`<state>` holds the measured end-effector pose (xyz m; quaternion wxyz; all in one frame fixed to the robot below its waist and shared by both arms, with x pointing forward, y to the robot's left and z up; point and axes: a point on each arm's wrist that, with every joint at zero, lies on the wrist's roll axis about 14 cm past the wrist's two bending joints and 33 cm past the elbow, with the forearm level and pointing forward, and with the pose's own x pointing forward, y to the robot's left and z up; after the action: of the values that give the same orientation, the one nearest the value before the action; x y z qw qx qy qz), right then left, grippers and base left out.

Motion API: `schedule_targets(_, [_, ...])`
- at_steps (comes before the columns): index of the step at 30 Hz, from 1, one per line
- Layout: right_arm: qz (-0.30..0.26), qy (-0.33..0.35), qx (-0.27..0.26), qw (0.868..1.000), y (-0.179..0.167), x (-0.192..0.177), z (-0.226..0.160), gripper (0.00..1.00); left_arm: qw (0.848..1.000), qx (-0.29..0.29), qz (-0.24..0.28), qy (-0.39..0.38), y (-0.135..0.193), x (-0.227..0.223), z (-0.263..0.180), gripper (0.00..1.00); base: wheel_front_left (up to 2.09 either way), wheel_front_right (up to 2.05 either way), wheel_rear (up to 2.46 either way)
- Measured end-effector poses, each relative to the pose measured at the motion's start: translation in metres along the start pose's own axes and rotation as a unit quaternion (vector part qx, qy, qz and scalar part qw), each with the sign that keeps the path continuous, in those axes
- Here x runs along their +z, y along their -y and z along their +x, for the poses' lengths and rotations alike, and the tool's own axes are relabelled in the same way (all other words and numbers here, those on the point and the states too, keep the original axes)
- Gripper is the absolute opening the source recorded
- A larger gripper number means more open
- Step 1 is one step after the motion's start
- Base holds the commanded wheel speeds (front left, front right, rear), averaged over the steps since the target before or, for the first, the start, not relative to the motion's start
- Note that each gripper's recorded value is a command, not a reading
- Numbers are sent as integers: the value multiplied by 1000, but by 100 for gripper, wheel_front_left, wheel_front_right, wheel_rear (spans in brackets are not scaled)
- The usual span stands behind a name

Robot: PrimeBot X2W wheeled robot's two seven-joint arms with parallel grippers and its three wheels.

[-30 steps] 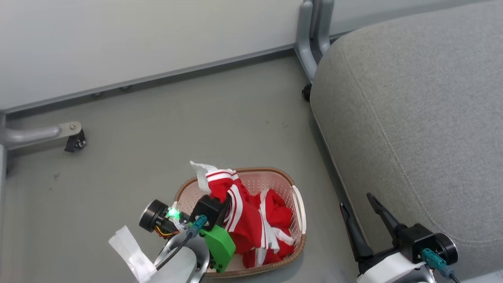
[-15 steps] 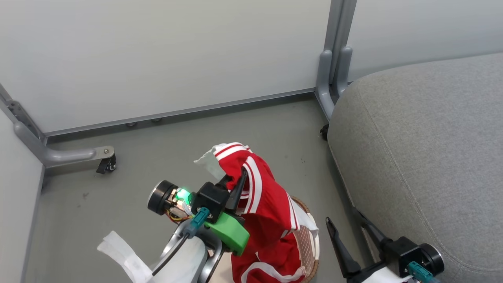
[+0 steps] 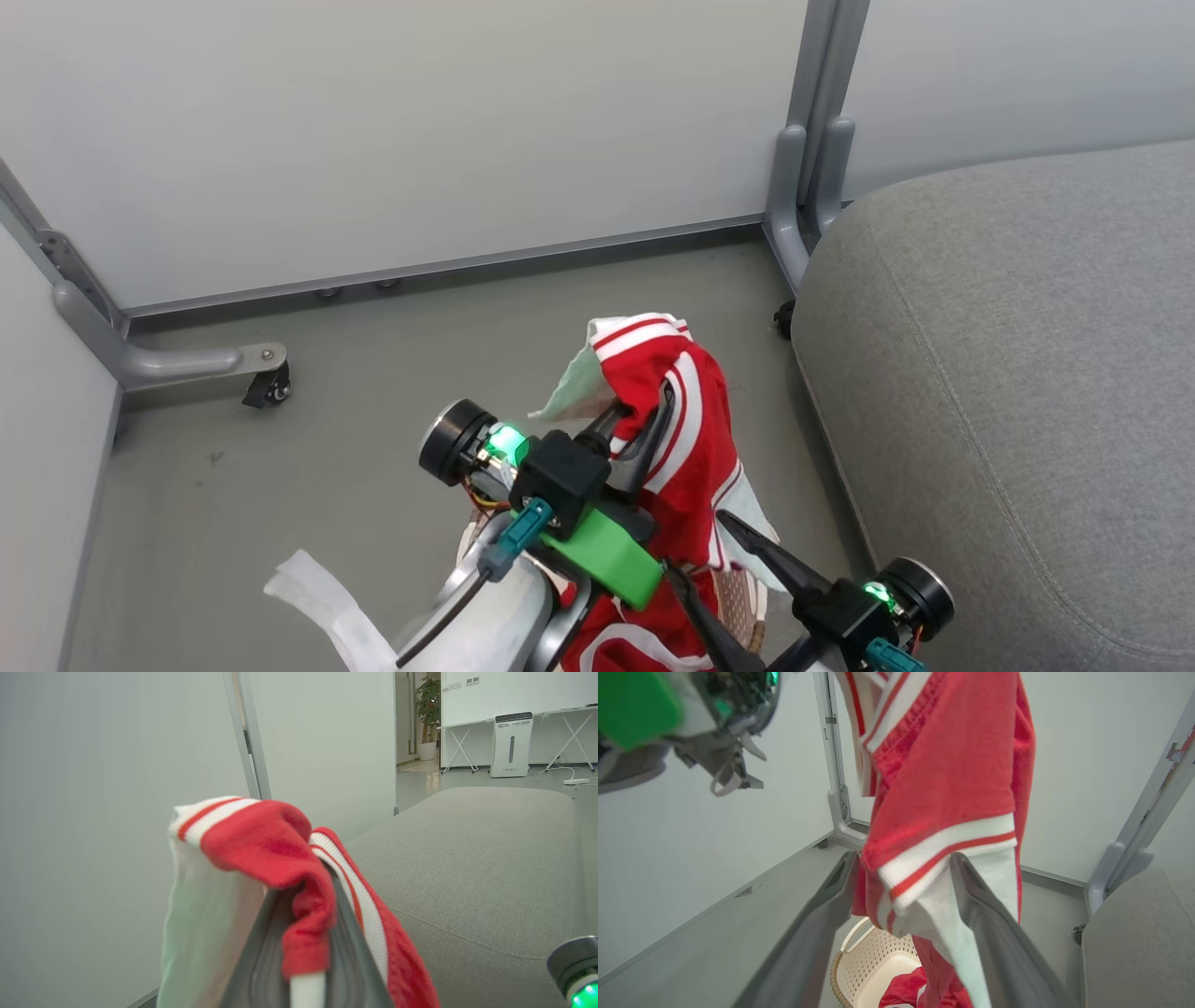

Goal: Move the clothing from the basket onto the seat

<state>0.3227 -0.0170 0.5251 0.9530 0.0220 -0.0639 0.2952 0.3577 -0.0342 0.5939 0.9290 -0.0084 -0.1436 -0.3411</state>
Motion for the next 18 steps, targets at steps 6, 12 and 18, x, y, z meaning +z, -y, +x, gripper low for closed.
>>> schedule_targets(6, [-4,-8,6,1000,-3,-5,0,100,1000,-20,-2,13,13,10,6,0,0,0,0])
schedule_targets(12, [-6,-7,-25,1000,15,-4,0,100,999,-39,-9,12,26,14,9,0,0,0,0])
schedule_targets(18, [3,-12,-23,1000,13,-8,1,0,999,-43,-16,8,28,14,10,0,0,0,0])
